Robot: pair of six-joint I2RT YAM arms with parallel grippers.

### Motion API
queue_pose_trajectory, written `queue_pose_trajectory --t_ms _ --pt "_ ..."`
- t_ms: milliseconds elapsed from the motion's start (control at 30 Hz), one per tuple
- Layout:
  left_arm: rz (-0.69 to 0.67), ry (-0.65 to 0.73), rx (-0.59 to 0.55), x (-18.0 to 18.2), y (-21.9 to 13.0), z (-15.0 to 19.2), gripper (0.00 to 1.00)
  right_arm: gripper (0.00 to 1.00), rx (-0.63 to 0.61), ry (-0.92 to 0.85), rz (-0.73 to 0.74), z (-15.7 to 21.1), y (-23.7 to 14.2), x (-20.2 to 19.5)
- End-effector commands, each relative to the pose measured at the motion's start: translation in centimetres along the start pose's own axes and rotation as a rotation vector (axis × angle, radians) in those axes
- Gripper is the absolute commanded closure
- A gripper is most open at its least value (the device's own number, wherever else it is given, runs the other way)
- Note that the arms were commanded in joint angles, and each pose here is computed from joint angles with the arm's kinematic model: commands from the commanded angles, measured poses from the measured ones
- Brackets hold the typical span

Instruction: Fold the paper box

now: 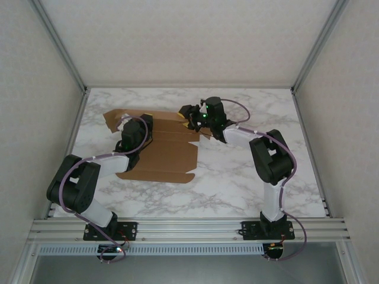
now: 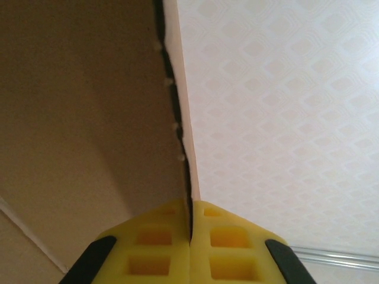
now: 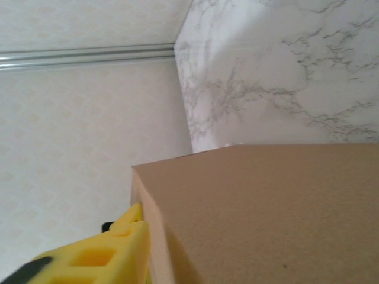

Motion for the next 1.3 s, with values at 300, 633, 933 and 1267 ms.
queue_pose_trajectory --t_ms 300,633,933,1267 --pt "-0.031 -0.002 -0.012 0.7 -0.4 -0.5 0.96 0.85 -0.02 -0.025 -0.127 -0.3 0.7 1.8" --pt "-0.076 -0.049 -0.032 1.5 -0.3 -0.7 0.94 0.46 0.071 -0.172 0.065 -1.0 0.0 0.1" --pt "-0.201 -0.038 -0.235 1.2 -0.8 -2.2 0.93 0.34 0.168 -0.303 0.18 -3.6 -1.2 0.3" --pt "-0.269 -0.07 -0.329 2.0 -0.8 -2.9 0.94 0.37 0.054 -0.505 0.472 -5.0 -7.1 0.6"
Point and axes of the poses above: each hand's point on the last joint's axis, 136 mm out from that joint toward the fingers, its own y axis out along the fingers, its own x axis along the line the jaws close on, z = x × y, the point moved 1 cm from there along -y, back along the fingers, and after that the axes turned 11 degrees about -y, right-handed, at the moved point
